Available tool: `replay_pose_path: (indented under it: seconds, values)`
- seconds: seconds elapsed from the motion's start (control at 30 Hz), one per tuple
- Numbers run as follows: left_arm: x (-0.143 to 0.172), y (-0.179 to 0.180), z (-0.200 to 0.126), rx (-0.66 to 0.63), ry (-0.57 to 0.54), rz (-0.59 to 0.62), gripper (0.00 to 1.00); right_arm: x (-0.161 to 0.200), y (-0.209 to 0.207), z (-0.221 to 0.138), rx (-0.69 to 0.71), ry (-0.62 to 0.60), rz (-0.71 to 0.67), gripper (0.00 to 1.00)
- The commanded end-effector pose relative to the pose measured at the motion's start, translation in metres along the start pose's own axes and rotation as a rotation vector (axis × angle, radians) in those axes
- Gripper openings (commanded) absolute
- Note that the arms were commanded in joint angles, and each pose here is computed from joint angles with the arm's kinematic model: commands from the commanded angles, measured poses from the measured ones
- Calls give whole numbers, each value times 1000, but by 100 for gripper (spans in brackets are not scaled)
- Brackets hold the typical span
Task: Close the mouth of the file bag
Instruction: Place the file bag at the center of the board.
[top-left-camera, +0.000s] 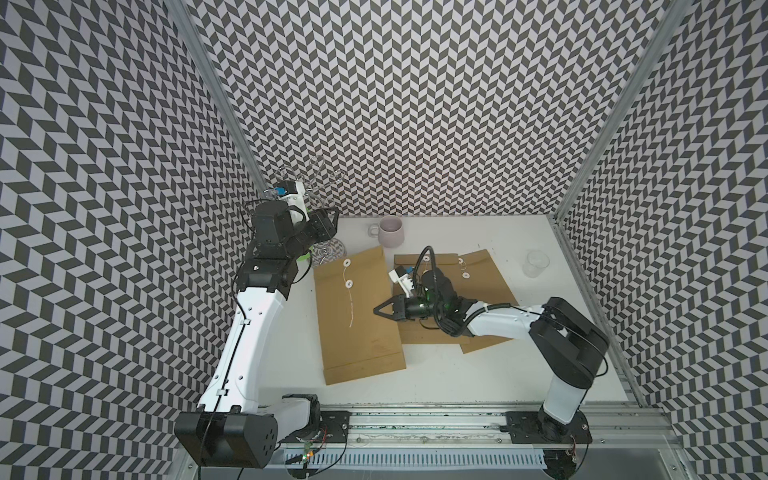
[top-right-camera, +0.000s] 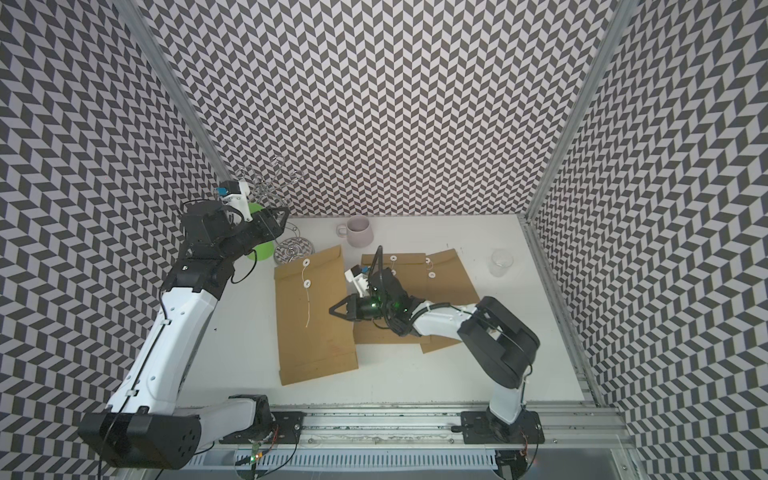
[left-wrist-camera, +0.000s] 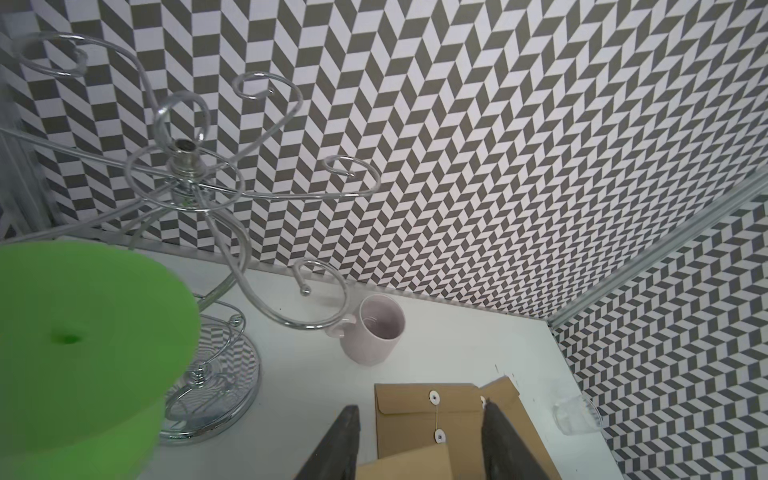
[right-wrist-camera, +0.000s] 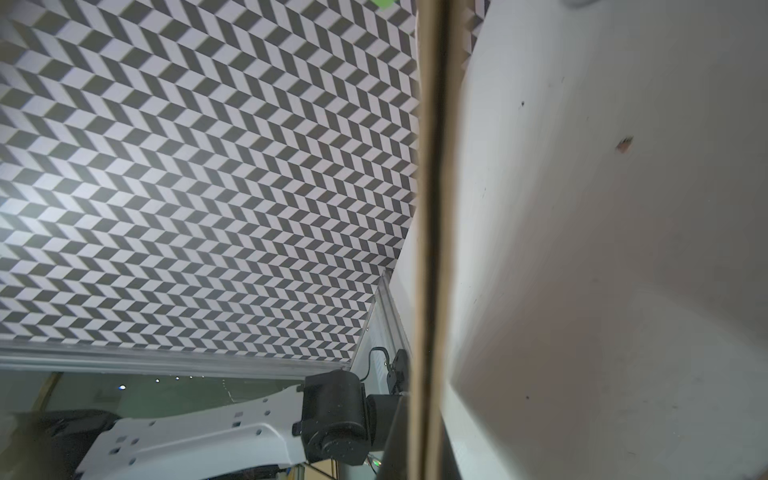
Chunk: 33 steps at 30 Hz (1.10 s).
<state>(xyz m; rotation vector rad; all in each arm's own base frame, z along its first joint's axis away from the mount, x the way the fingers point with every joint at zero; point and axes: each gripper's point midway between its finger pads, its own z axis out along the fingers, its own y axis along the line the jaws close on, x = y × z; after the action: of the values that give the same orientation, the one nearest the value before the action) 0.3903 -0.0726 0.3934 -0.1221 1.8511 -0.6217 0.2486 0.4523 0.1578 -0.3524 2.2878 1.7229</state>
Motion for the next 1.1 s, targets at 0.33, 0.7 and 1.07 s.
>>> replay_pose_path:
  seconds: [0.33,0.7,1.07]
  values:
    - [8,-23,-11,84,16,78,49,-31,-30,82,74,-63,62,1]
    - [8,-26,-8,98,20,83,48,-42,-56,19,336,-22,-53,56]
    - [95,-49,20,160,157,79,49,-90,-132,-180,706,-224,-62,61]
